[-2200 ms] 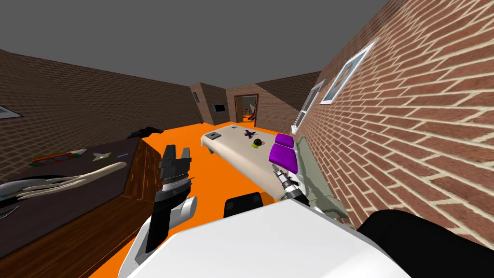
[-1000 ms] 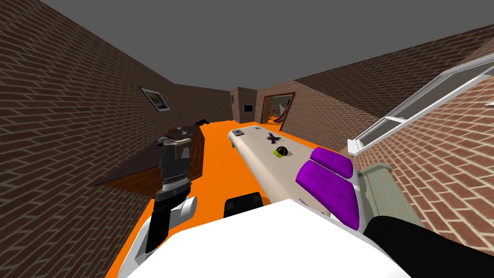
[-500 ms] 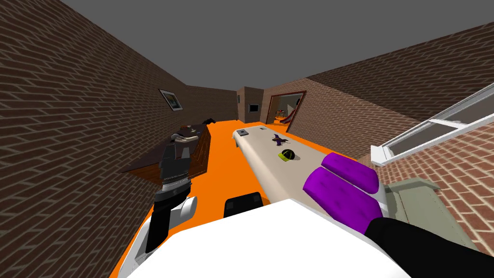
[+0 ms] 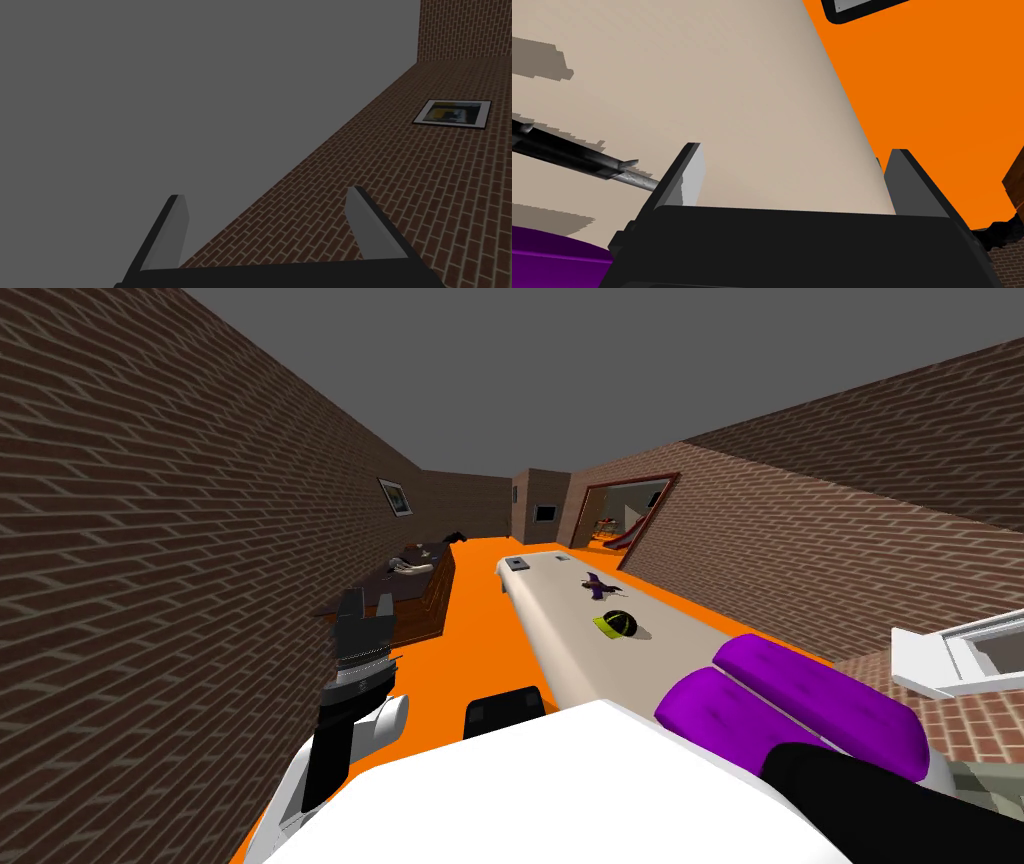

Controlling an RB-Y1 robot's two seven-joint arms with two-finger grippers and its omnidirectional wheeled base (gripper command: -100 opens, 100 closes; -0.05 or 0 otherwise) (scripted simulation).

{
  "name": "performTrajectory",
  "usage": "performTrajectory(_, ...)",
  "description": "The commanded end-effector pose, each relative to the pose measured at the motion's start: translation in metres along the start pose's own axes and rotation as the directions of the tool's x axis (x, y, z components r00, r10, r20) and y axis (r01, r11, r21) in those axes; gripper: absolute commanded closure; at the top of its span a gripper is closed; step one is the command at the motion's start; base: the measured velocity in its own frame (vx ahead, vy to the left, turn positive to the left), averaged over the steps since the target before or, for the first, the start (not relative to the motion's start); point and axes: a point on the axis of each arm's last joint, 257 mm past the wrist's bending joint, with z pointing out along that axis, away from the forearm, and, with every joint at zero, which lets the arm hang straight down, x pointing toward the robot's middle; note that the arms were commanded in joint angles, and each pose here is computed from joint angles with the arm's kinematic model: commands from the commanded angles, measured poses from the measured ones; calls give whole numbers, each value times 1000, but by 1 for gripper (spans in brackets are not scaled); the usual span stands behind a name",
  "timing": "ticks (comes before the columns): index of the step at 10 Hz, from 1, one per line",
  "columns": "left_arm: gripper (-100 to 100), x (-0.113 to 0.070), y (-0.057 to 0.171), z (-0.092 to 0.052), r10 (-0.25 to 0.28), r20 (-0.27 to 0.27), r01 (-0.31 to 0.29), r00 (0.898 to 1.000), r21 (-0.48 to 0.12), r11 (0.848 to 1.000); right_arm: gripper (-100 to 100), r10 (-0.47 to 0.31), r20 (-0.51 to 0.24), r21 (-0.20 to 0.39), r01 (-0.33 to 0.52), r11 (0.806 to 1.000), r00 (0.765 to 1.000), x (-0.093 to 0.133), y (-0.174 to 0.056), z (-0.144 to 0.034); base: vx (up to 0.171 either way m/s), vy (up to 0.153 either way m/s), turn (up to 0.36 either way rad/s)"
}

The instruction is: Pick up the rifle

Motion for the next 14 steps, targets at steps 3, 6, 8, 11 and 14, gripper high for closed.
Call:
performTrajectory(3, 0, 0, 0, 0, 0, 0, 0, 1000, 0, 1000, -100, -77, -131, 41, 83, 996, 988, 54, -24, -26, 27, -35, 224)
performTrajectory(6, 0, 0, 0, 0, 0, 0, 0, 1000, 0, 1000, -100, -162, -280, 59, 185, 981, 946, 112, -52, -60, 25, -62, 259)
performTrajectory(8, 0, 0, 0, 0, 0, 0, 0, 1000, 0, 1000, -100, -187, -317, 55, 215, 975, 930, 126, -58, -69, 19, -42, 95)
performTrajectory(11, 0, 0, 0, 0, 0, 0, 0, 1000, 0, 1000, -100, -266, -430, 28, 308, 951, 863, 167, -78, -95, 16, -60, 258)
performTrajectory(14, 0, 0, 0, 0, 0, 0, 0, 1000, 0, 1000, -100, -332, -454, -20, 363, 932, 827, 177, -77, -87, 7, -74, 143)
